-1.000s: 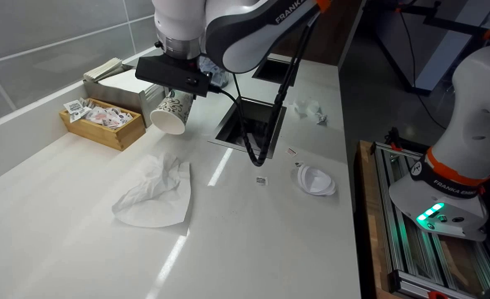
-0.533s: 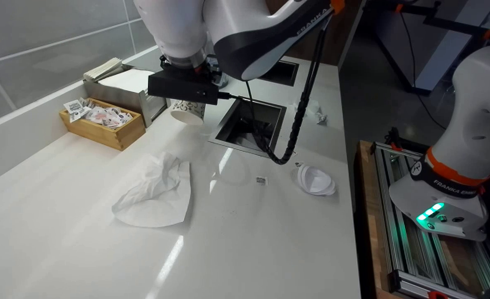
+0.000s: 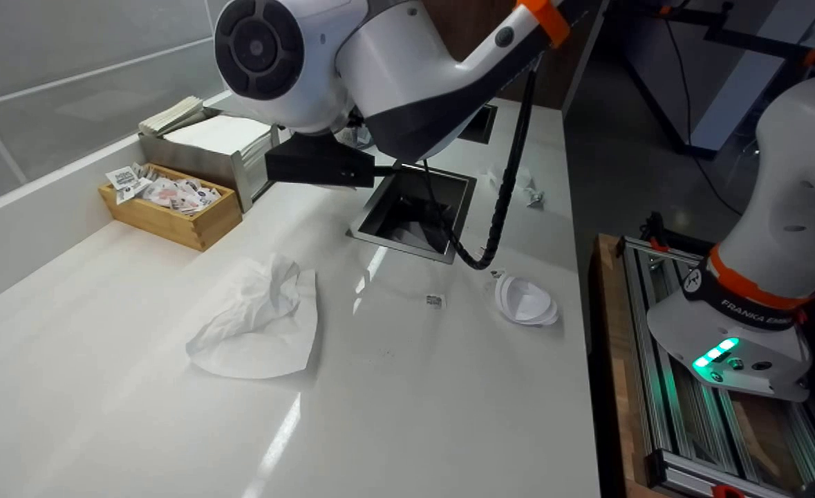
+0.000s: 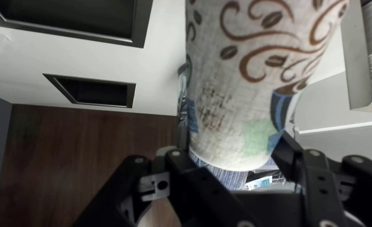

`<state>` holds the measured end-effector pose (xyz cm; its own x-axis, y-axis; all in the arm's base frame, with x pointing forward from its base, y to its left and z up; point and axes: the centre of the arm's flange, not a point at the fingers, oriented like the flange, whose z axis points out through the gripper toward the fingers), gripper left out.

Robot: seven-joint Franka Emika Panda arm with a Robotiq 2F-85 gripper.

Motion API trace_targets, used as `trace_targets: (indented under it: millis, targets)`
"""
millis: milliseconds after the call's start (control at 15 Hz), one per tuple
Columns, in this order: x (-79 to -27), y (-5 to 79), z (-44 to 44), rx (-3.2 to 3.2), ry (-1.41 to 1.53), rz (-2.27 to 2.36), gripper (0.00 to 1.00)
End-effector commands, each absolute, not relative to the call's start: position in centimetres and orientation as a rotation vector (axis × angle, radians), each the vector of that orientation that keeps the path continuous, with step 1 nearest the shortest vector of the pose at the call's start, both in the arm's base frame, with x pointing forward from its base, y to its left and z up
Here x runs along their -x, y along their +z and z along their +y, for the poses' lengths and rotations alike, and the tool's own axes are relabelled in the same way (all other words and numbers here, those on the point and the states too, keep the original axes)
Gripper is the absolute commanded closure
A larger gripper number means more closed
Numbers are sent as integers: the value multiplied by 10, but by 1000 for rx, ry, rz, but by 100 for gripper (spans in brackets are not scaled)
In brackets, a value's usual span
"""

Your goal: Put the cup upside down

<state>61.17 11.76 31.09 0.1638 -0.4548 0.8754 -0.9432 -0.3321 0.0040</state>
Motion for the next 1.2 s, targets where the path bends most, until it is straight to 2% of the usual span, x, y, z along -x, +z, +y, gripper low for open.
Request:
trace_targets:
  millis: [0, 867, 933, 1067, 1133]
  targets:
    - [-619, 285, 116, -1801, 1153, -1265, 60]
    - [-623, 251, 119, -1725, 1202, -1143, 60]
    - [-623, 251, 120, -1729, 1195, -1146, 19]
    - [-623, 250, 121, -1735, 1199, -1154, 3]
    - [-624, 251, 122, -1736, 1200, -1159, 0]
